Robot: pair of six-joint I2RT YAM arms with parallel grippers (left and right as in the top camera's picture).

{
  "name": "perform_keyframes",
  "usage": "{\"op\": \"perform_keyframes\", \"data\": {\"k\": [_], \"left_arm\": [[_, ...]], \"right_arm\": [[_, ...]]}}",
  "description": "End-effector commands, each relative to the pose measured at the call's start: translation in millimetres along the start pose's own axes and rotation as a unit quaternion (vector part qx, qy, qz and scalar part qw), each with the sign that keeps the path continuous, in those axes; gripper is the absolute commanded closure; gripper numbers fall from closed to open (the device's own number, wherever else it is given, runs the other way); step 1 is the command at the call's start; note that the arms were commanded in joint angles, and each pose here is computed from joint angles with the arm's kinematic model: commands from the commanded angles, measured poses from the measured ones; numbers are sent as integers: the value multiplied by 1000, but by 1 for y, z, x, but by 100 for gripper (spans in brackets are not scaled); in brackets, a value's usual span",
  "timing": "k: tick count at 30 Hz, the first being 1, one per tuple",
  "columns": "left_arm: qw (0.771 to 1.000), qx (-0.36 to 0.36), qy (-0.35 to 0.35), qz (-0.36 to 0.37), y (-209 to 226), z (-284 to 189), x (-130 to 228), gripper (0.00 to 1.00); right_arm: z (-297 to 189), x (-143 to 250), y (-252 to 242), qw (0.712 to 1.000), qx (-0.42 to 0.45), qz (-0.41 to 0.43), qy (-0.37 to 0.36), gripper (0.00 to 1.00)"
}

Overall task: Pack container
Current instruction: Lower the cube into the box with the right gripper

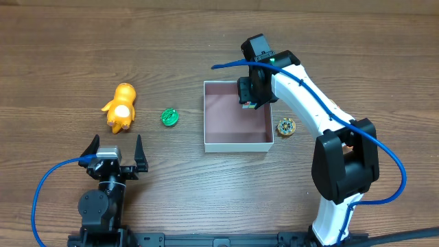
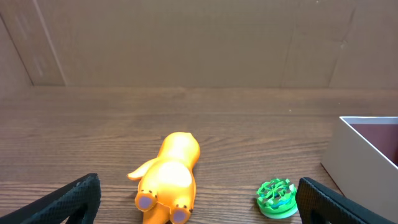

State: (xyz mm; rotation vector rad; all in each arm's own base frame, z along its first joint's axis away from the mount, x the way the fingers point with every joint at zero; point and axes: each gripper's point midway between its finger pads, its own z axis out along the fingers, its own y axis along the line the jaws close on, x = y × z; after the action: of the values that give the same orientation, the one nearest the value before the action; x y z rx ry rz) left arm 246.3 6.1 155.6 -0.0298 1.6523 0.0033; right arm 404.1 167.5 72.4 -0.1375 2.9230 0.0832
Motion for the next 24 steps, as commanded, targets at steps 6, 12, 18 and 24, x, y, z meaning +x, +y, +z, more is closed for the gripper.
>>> {"op": "perform_keyframes", "data": {"k": [6,12,18,24], "left_arm": [[1000,-6,-1,11,2,0,0,0],[1000,-6,-1,11,2,0,0,0],[1000,-6,-1,11,2,0,0,0],[1000,-6,-1,11,2,0,0,0]], "right_arm": [[-1,-1,-1,1000,4,-1,-4,37],[-1,-1,-1,1000,5,-1,-4,37],[-2,-3,-3,1000,11,-1,-7,37],[-20,-15,1,1000,7,-1,-20,37]]}}
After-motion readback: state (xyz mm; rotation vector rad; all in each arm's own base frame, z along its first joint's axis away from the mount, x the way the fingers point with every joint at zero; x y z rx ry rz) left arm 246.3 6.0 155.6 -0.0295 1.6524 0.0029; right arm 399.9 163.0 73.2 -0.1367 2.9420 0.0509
